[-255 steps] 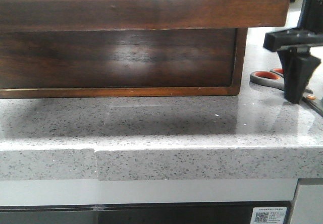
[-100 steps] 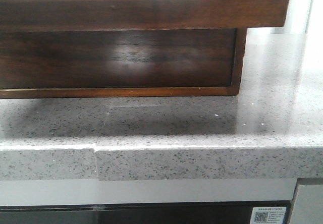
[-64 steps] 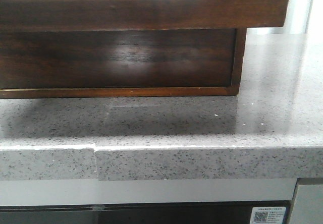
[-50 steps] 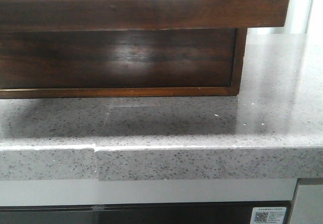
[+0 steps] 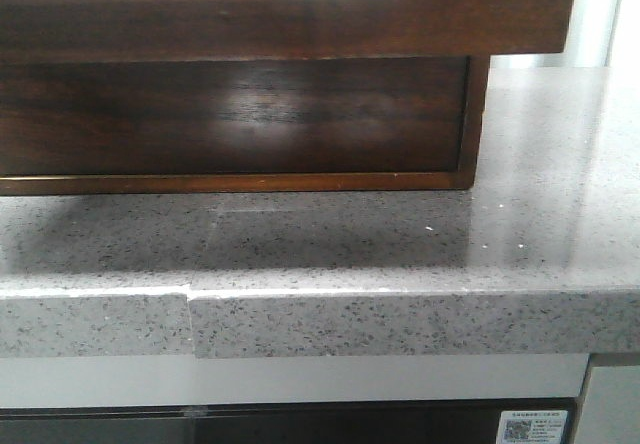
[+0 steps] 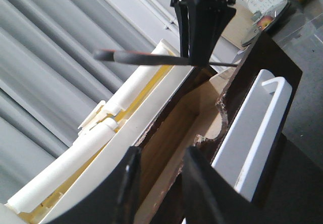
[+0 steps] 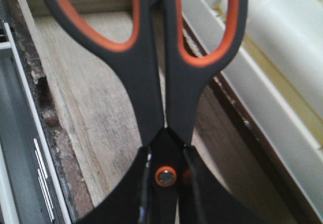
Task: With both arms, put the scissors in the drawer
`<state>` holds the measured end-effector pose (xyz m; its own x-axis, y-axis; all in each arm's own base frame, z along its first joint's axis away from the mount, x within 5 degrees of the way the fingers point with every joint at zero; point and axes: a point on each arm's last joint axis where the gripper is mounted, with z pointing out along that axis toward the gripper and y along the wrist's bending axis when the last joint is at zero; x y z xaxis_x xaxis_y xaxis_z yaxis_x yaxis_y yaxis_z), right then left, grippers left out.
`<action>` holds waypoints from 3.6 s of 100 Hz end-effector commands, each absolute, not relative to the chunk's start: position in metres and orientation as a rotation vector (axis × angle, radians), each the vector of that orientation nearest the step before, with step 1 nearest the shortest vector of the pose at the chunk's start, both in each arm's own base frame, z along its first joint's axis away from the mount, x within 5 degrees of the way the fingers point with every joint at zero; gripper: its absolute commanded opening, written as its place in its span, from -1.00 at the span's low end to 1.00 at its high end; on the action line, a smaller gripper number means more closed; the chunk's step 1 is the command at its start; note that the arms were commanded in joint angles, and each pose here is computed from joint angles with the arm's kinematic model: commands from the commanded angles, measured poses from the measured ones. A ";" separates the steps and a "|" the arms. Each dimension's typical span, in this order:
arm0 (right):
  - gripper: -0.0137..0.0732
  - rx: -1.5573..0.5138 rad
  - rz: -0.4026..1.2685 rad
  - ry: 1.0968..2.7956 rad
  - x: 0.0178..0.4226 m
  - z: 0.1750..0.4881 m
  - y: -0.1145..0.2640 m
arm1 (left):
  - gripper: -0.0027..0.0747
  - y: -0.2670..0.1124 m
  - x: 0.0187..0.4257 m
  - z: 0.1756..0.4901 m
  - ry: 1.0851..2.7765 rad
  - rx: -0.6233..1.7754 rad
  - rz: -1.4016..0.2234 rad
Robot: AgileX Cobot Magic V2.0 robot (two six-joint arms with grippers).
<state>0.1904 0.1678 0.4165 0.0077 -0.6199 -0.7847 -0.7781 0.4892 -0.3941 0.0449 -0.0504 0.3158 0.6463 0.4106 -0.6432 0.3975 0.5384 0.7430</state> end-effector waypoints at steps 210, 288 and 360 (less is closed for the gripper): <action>-0.82 -1.234 0.131 1.760 0.141 0.444 0.122 | -0.99 -0.051 0.042 0.328 1.099 0.770 -0.441; -0.82 -0.961 0.221 1.734 0.071 0.392 0.058 | -0.99 -0.049 0.048 0.297 1.503 0.779 -0.496; -0.82 -0.813 0.348 1.715 0.079 0.272 0.066 | -0.99 -0.055 0.051 0.238 1.674 0.831 -0.508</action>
